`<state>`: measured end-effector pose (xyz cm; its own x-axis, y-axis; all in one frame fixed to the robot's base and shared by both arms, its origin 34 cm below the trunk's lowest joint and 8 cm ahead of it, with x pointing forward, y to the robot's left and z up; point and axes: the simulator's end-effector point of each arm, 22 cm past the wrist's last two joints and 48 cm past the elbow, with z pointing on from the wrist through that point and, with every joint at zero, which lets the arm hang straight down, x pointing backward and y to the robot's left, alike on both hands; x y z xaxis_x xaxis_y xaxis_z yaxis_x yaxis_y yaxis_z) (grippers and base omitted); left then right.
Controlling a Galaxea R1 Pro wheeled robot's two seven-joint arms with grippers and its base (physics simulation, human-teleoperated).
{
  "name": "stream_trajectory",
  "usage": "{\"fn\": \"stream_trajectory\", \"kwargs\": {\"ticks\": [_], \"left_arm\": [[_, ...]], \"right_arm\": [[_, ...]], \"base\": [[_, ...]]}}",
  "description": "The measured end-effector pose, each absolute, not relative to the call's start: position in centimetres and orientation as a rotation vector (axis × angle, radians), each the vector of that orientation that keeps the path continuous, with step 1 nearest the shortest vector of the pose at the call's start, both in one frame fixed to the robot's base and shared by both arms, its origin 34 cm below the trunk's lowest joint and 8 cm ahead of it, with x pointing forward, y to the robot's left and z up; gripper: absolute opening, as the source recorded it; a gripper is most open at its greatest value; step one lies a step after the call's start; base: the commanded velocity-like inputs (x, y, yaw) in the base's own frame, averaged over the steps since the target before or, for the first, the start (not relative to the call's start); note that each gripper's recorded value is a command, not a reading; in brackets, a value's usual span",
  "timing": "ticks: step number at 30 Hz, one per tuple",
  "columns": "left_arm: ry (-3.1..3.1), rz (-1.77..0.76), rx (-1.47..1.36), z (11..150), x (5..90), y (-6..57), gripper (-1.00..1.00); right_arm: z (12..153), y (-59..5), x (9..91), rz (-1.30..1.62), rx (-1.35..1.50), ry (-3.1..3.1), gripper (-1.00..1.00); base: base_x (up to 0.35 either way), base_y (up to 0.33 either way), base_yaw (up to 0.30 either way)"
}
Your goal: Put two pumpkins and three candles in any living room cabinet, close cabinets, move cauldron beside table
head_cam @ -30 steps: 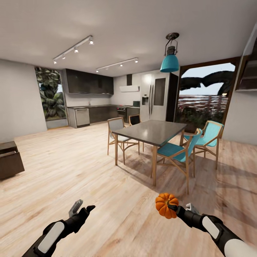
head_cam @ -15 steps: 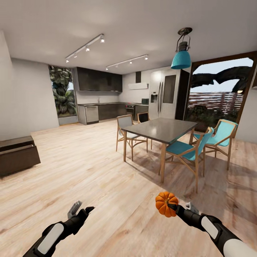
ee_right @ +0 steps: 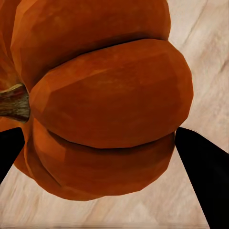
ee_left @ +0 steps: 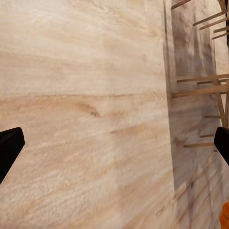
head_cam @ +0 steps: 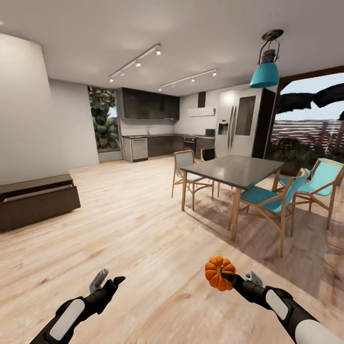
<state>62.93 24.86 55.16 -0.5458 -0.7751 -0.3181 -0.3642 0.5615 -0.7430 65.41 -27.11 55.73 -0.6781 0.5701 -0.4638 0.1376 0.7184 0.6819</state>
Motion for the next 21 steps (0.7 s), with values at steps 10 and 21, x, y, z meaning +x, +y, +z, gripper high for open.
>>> {"fn": "stream_trajectory", "kwargs": {"ticks": [10,21], "left_arm": [[2.174,-0.808,-0.962,53.3,62.0,25.5,1.0],[2.182,-0.804,-0.975,52.7,61.8,25.6,1.0]], "right_arm": [[55.4,-27.1,65.3,0.815,0.538,2.238,-1.0],[55.0,-27.0,65.3,0.816,0.541,2.247,-1.0]], "base": [[0.238,0.004,0.08],[0.034,-0.007,0.213]]}}
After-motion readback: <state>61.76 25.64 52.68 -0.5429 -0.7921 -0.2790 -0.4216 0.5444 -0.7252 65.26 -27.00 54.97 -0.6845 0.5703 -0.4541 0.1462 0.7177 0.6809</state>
